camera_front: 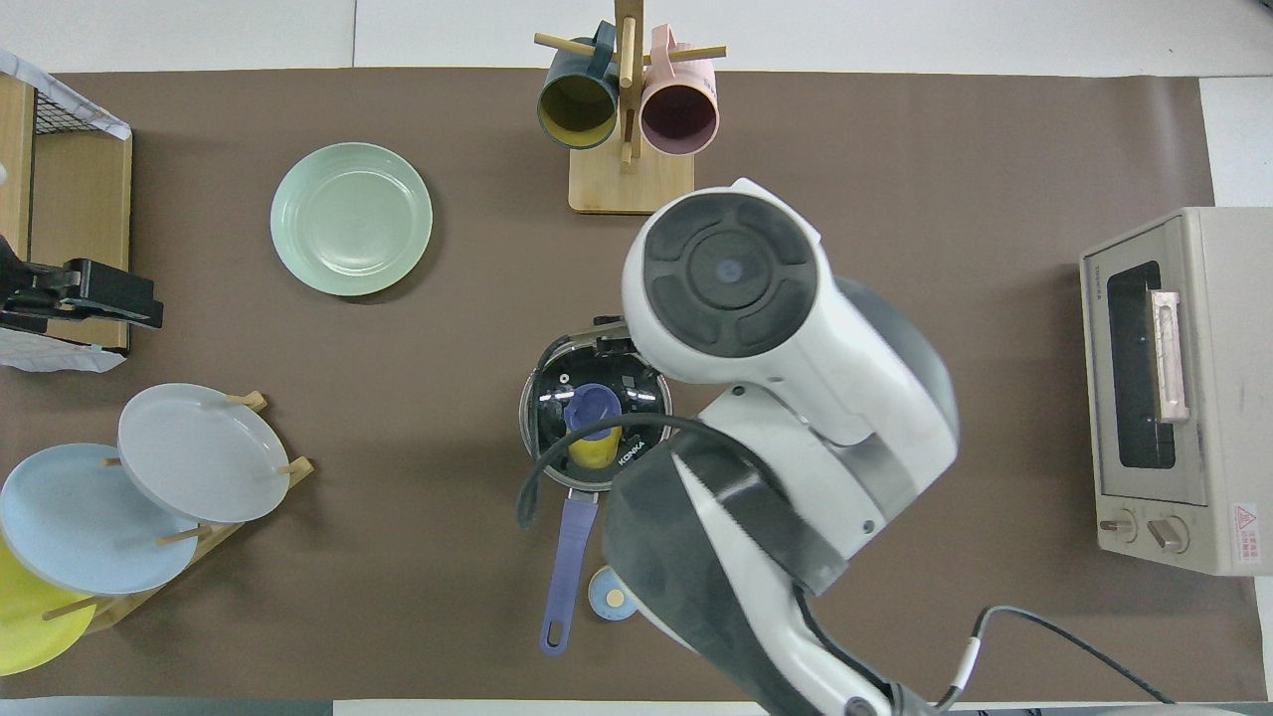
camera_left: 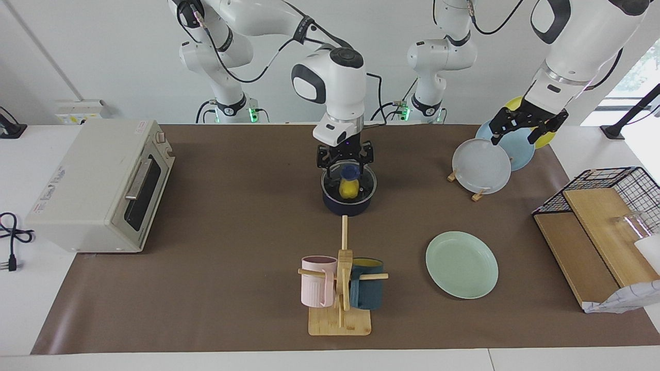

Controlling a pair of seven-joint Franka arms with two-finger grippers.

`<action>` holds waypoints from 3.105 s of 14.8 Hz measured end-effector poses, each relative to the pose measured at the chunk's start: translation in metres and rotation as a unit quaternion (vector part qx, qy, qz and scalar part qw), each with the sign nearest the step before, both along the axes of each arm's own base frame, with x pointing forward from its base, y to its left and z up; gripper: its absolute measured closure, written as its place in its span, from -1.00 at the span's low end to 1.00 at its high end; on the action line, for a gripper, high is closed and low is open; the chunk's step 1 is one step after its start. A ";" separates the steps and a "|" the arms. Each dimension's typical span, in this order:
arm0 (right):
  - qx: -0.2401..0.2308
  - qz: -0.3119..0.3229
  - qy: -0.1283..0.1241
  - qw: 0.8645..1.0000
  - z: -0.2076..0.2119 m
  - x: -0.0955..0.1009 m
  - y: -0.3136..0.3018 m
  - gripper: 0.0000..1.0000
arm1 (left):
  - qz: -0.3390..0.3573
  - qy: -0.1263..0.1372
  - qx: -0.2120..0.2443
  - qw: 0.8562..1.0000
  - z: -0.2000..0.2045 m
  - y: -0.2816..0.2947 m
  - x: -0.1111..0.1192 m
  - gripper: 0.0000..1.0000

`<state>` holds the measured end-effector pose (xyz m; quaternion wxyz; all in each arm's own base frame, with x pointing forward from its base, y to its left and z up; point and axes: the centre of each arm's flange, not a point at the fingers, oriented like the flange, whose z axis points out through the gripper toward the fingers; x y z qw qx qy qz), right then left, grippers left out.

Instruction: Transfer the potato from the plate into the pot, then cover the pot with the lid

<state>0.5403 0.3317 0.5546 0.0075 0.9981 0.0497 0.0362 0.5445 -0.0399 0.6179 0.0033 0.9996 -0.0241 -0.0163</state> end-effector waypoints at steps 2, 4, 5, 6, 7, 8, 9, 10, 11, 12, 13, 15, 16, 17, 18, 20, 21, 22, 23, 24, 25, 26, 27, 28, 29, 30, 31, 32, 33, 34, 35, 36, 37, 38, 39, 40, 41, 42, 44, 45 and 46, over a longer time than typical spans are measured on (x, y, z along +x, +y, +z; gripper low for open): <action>-0.011 0.015 0.015 1.000 0.029 0.011 -0.060 -1.00 | 0.002 0.000 0.000 1.000 0.000 0.002 0.000 -1.00; -0.026 0.031 0.034 0.999 0.049 0.015 -0.117 -1.00 | 0.002 0.000 0.000 1.000 0.000 0.002 0.000 -1.00; -0.032 0.036 0.043 0.998 0.054 0.017 -0.143 -1.00 | 0.002 0.000 0.000 1.000 0.000 0.002 0.000 -1.00; -0.036 0.038 0.051 0.997 0.056 0.019 -0.165 -1.00 | 0.002 0.000 0.000 1.000 0.000 0.002 0.000 -1.00; -0.039 0.040 0.059 0.997 0.056 0.021 -0.185 -1.00 | 0.003 0.000 0.000 1.000 0.000 0.003 0.000 -1.00; -0.041 0.044 0.069 0.996 0.053 0.023 -0.205 -1.00 | 0.003 0.000 0.000 1.000 0.000 0.003 0.000 -1.00; -0.043 0.046 0.077 0.995 0.049 0.024 -0.223 -1.00 | 0.003 0.000 0.000 1.000 0.000 0.003 0.000 -1.00; -0.044 0.044 0.084 0.995 0.044 0.024 -0.241 -1.00 | 0.003 0.000 0.000 1.000 0.000 0.003 0.000 -1.00; -0.044 0.039 0.089 0.994 0.041 0.023 -0.255 -1.00 | 0.003 0.000 0.000 1.000 0.000 0.003 0.000 -1.00; -0.044 0.032 0.092 0.994 0.039 0.022 -0.264 -1.00 | 0.003 0.000 0.000 1.000 0.000 0.003 0.000 -1.00; -0.043 0.026 0.094 0.994 0.038 0.020 -0.271 -1.00 | 0.003 0.000 0.000 1.000 0.000 0.003 0.000 -1.00; -0.043 0.018 0.093 0.995 0.040 0.019 -0.280 -1.00 | 0.003 0.000 0.000 1.000 0.000 0.003 0.000 -1.00; -0.043 0.014 0.092 0.995 0.041 0.019 -0.284 -1.00 | 0.003 0.000 0.000 1.000 0.000 0.003 0.000 -1.00; -0.042 0.008 0.092 0.995 0.041 0.019 -0.290 -1.00 | 0.003 0.000 0.000 1.000 0.000 0.003 0.000 -1.00; -0.042 0.002 0.092 0.995 0.041 0.020 -0.297 -1.00 | 0.003 0.000 0.000 1.000 0.000 0.003 0.000 -1.00; -0.041 -0.009 0.094 0.995 0.040 0.020 -0.310 -1.00 | 0.003 0.000 0.000 1.000 0.000 0.003 0.000 -1.00; -0.037 -0.012 0.094 0.995 0.040 0.020 -0.313 -1.00 | 0.003 0.000 0.000 1.000 0.000 0.003 0.000 -1.00; -0.031 -0.014 0.095 0.995 0.040 0.020 -0.314 -1.00 | 0.003 0.000 0.000 1.000 0.000 0.003 0.000 -1.00; -0.027 -0.016 0.095 0.995 0.040 0.020 -0.315 -1.00 | 0.003 0.000 0.000 1.000 0.000 0.003 0.000 -1.00; -0.024 -0.017 0.096 0.995 0.039 0.020 -0.316 -1.00 | 0.003 0.000 0.000 1.000 0.000 0.003 0.000 -1.00; -0.023 -0.018 0.097 0.995 0.039 0.020 -0.317 -1.00 | 0.003 0.000 0.000 1.000 0.000 0.003 0.000 -1.00; -0.023 -0.018 0.098 0.995 0.038 0.020 -0.317 -1.00 | 0.003 0.000 0.000 1.000 0.000 0.003 0.000 -1.00; -0.023 -0.018 0.098 0.995 0.038 0.020 -0.317 -1.00 | 0.003 0.000 0.000 1.000 0.000 0.003 0.000 -1.00; -0.023 -0.018 0.099 0.995 0.037 0.019 -0.317 -1.00 | 0.003 0.000 0.000 1.000 0.000 0.003 0.000 -1.00; -0.023 -0.018 0.102 0.994 0.036 0.018 -0.317 -1.00 | 0.003 0.000 0.000 1.000 0.000 0.003 0.000 -1.00; -0.023 -0.019 0.107 0.994 0.035 0.016 -0.318 -1.00 | 0.003 0.000 0.000 1.000 0.000 0.003 0.000 -1.00; -0.023 -0.019 0.112 0.993 0.034 0.014 -0.318 -1.00 | 0.003 0.000 0.000 1.000 0.000 0.003 0.000 -1.00; -0.023 -0.020 0.115 0.993 0.034 0.013 -0.319 -1.00 | 0.003 0.000 0.000 1.000 0.000 0.003 0.000 -1.00; -0.023 -0.021 0.117 0.993 0.032 0.012 -0.320 -1.00 | 0.003 0.000 0.000 1.000 0.000 0.003 0.000 -1.00; -0.023 -0.021 0.118 0.993 0.032 0.011 -0.321 -1.00 | 0.003 0.000 0.000 1.000 0.000 0.003 0.000 -1.00; -0.023 -0.022 0.118 0.993 0.032 0.011 -0.321 -1.00 | 0.003 0.000 0.000 1.000 0.000 0.003 0.000 -1.00; -0.023 -0.022 0.116 0.993 0.033 0.011 -0.322 -1.00 | 0.003 0.000 0.000 1.000 0.000 0.003 0.000 -1.00; -0.022 -0.022 0.110 0.993 0.034 0.012 -0.322 -1.00 | 0.003 0.000 0.000 1.000 0.000 0.003 0.000 -1.00; -0.022 -0.022 0.103 0.994 0.035 0.013 -0.322 -1.00 | 0.003 0.000 0.000 1.000 0.000 0.003 0.000 -1.00; -0.022 -0.023 0.097 0.995 0.036 0.015 -0.323 -1.00 | 0.003 0.000 0.000 1.000 0.000 0.003 0.000 -1.00; -0.022 -0.024 0.094 0.995 0.037 0.016 -0.325 -1.00 | 0.003 0.000 0.000 1.000 0.000 0.003 0.000 -1.00; -0.021 -0.027 0.091 0.995 0.037 0.016 -0.327 -1.00 | 0.003 0.000 0.000 1.000 0.000 0.003 0.000 -1.00; -0.021 -0.029 0.090 0.995 0.037 0.017 -0.330 -1.00 | 0.003 0.000 0.000 1.000 0.000 0.003 0.000 -1.00; -0.020 -0.033 0.089 0.995 0.037 0.017 -0.334 -1.00 | 0.003 0.000 0.000 1.000 0.000 0.003 0.000 -1.00; -0.020 -0.035 0.089 0.995 0.037 0.017 -0.337 -1.00 | 0.003 0.000 0.000 1.000 0.000 0.003 0.000 -1.00; -0.020 -0.038 0.089 0.995 0.037 0.017 -0.340 -1.00 | 0.003 0.000 0.000 1.000 0.000 0.003 0.000 -1.00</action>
